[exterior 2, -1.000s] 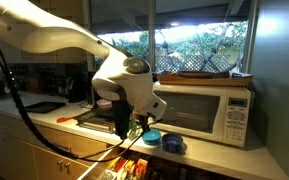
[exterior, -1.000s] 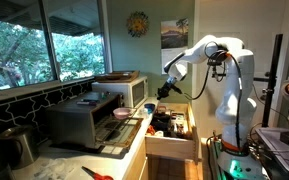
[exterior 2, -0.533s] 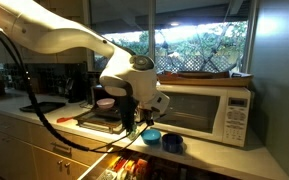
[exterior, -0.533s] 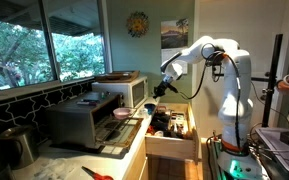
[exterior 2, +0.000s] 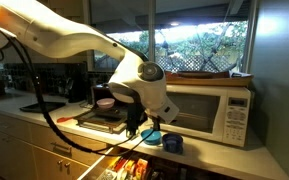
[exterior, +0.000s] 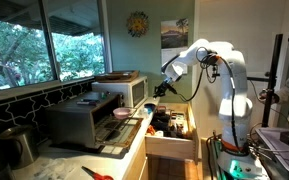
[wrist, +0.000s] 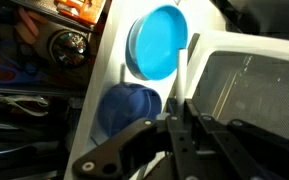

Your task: Put a pen on the dark blue bowl

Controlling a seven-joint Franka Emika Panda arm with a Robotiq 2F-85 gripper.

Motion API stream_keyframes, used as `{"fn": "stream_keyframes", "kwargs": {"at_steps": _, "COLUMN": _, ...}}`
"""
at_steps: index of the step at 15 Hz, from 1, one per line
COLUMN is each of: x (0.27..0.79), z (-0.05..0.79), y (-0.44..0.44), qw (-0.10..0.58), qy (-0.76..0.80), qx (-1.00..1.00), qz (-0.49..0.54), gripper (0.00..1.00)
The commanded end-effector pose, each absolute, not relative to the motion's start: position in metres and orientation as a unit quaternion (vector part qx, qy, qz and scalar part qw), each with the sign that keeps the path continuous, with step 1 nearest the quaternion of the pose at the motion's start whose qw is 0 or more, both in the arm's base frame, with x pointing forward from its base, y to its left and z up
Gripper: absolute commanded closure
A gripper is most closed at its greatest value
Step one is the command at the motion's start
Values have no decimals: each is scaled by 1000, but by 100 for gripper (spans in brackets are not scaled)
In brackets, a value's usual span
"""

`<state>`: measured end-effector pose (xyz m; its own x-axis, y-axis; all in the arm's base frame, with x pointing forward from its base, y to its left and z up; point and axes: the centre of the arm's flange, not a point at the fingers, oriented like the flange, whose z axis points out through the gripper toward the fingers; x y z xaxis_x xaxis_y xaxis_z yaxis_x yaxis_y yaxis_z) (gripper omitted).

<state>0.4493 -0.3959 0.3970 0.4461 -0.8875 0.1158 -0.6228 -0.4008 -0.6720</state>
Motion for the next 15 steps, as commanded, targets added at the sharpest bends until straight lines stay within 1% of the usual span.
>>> {"fn": "stream_keyframes", "kwargs": {"at_steps": 1, "x": 481, "z": 368, "y": -428, "qw": 301, "qy": 547, "qx": -747, "qz": -229, "gripper": 97}}
{"fn": "stream_keyframes", "kwargs": {"at_steps": 4, "x": 499, "z": 349, "y": -437, "qw": 305, "qy": 587, "qx": -716, "qz": -222, "gripper": 97}}
{"fn": "stream_keyframes", "kwargs": {"at_steps": 8, "x": 512, "z": 332, "y": -444, "qw": 288, "qy": 616, "qx": -701, "qz": -213, "gripper": 97}}
{"fn": "stream_keyframes", "kwargs": {"at_steps": 15, "x": 526, "z": 319, "y": -432, "qw": 275, "qy": 621, "qx": -704, "qz": -206, "gripper": 97}}
